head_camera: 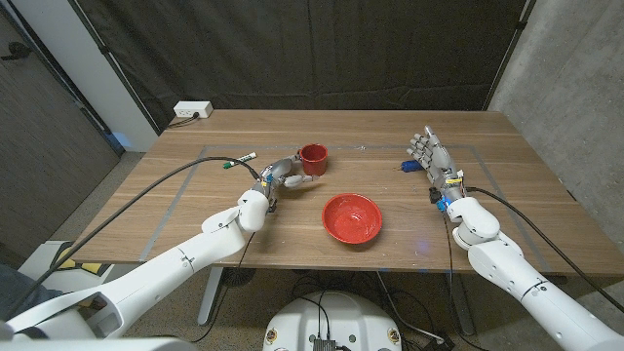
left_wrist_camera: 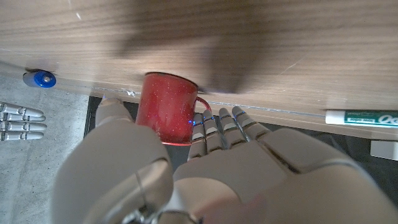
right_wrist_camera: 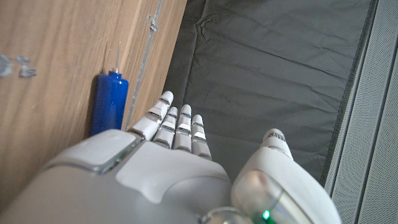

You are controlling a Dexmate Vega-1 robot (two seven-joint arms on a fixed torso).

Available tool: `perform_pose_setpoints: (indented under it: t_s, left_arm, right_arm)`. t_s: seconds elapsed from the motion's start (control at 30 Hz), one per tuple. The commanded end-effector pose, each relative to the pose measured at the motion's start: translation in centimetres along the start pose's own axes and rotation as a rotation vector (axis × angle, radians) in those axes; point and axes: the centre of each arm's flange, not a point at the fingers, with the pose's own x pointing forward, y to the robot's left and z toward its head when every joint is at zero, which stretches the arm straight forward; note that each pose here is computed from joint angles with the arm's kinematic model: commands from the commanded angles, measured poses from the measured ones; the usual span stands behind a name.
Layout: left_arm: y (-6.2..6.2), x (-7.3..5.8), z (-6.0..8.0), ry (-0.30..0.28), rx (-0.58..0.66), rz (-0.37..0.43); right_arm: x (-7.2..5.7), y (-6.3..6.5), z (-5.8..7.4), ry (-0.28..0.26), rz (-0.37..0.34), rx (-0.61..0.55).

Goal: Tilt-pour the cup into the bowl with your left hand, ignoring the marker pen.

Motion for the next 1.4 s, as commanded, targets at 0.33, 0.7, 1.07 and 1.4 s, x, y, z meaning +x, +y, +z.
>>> perform_pose_setpoints:
  t_s: [0.33,0.7,1.07,1.4]
  left_arm:
    - [1.8,0.0,-0.5,0.001,0.015,0.085]
    - [1.7,0.7,0.2,-0.026,0.029,0.084]
    - [1.3,1.4,0.6,-0.039,0.031,0.067]
    - [0.7,1.0,0.3,-0.017,0.025,0.064]
  right_arm:
    - [-0.3,0.8,-0.3,0.012,0.010,-0.003]
    - [-0.7,0.8,-0.2,0.010,0.010,-0.007]
    - [-1.3,0.4,-0.3,0.019,0.002,-0.008]
    - [-1.2,0.3,-0.3,0.028,0.010,-0.010]
